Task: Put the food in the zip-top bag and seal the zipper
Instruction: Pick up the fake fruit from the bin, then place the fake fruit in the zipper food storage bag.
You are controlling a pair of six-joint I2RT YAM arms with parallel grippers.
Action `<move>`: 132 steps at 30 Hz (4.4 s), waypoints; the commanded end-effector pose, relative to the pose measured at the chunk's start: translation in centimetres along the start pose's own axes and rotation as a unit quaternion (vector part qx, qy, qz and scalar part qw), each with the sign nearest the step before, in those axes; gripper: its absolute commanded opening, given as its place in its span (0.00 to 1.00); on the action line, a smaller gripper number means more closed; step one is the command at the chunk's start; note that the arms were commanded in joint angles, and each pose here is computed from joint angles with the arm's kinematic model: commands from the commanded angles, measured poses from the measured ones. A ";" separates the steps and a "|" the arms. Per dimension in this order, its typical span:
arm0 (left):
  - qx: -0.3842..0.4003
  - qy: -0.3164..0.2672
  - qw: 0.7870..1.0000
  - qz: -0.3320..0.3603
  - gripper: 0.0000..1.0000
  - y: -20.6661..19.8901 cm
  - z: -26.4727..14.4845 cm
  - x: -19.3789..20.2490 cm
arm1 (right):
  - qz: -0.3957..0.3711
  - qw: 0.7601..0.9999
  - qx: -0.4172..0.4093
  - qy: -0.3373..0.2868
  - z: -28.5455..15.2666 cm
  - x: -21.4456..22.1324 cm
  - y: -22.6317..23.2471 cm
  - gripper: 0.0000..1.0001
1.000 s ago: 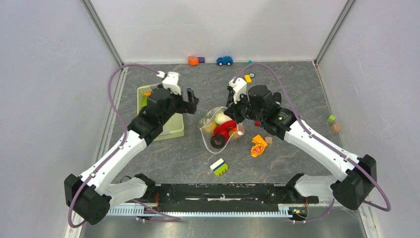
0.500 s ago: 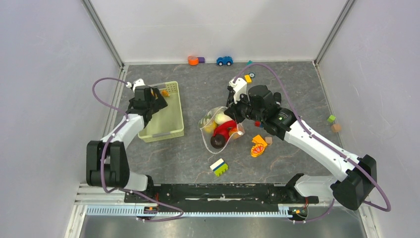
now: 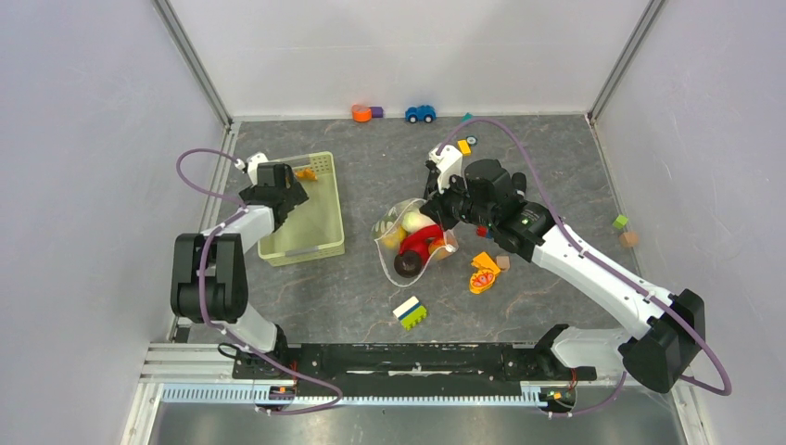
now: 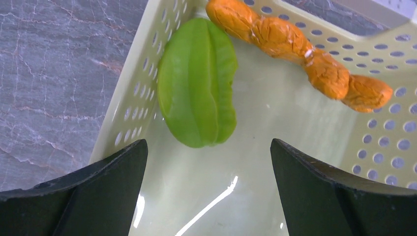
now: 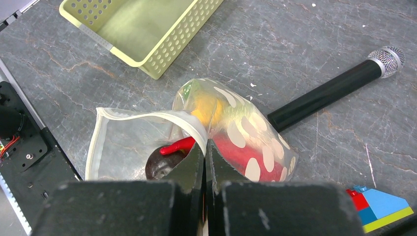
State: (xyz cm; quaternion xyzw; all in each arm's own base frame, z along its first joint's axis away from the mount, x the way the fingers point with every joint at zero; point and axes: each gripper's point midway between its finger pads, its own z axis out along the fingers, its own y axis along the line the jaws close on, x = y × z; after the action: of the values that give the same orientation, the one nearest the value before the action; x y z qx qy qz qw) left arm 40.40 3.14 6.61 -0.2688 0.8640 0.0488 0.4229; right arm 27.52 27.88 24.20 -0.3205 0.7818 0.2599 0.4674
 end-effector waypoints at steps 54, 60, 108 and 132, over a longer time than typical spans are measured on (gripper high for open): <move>0.036 0.047 0.993 -0.102 0.59 0.0 4.0 -1.6 | -0.007 1.000 0.001 -0.028 0.0 -1.8 0.1 0.00; 0.096 0.018 0.989 -0.111 0.56 -1.6 1.5 -3.1 | -0.008 1.000 0.001 -0.030 -0.2 -1.9 0.1 0.00; 0.684 0.004 0.641 0.348 0.39 -19.7 -37.2 14.2 | -0.010 0.999 -0.007 -0.044 -0.8 -2.3 0.5 0.00; 0.625 0.001 0.695 0.355 0.73 -17.2 -34.5 14.2 | -0.004 0.999 -0.010 -0.045 -1.0 -2.2 0.6 0.00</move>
State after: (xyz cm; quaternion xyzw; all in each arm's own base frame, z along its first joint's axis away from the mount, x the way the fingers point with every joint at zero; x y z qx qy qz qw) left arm 17.63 -28.18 19.70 0.3688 0.7387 -0.3618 0.4328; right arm 27.27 27.71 24.08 -0.3194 0.7823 0.2610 0.4668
